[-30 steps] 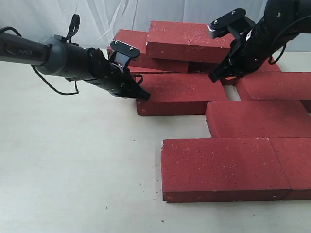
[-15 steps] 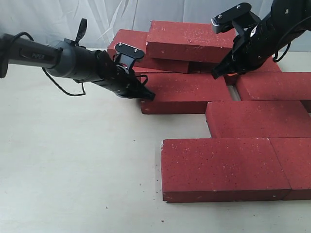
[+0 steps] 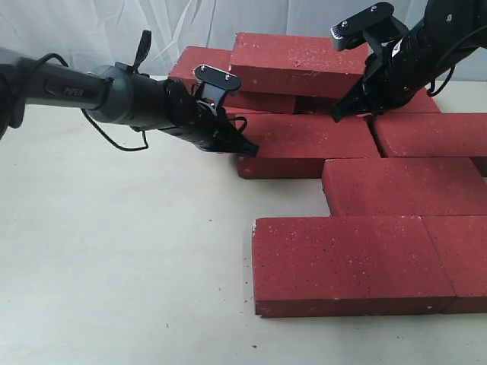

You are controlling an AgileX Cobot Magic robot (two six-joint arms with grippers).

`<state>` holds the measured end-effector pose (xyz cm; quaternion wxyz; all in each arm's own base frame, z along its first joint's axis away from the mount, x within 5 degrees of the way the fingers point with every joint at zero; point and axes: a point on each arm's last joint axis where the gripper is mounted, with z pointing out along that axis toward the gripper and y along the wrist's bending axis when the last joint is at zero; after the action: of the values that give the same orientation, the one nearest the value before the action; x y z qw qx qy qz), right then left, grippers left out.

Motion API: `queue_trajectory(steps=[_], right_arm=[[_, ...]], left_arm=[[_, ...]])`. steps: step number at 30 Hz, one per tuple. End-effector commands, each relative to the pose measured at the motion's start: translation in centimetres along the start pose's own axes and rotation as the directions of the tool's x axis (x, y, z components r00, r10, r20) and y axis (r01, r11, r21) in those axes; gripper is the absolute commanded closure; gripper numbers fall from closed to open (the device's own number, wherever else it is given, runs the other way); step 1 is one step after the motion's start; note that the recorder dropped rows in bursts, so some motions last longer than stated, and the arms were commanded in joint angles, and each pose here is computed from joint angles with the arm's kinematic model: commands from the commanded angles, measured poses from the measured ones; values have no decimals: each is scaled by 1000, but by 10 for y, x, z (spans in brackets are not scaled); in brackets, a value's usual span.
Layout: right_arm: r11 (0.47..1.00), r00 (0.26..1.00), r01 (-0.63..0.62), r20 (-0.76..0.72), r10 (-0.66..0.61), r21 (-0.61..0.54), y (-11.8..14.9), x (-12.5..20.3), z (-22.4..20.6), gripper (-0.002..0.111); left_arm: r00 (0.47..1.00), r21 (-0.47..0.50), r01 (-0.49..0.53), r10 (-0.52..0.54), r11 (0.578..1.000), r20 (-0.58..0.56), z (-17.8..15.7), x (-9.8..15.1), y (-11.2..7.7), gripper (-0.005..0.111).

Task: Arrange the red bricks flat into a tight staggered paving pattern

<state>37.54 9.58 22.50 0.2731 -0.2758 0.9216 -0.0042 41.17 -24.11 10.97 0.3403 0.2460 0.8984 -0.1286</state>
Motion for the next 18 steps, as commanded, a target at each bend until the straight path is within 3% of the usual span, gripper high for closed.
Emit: queue_trajectory(steps=[1,18], right_arm=[[1000,1000,-9,16,9,7,-2,0,-4,109],[1000,1000,-9,19,9,8,-2,-1,-4,109]], left_arm=[[1000,12,17,-17,1000,15,5,-6,-4,107],[1000,57,-8,8,998,3,22,-8,-26,107]])
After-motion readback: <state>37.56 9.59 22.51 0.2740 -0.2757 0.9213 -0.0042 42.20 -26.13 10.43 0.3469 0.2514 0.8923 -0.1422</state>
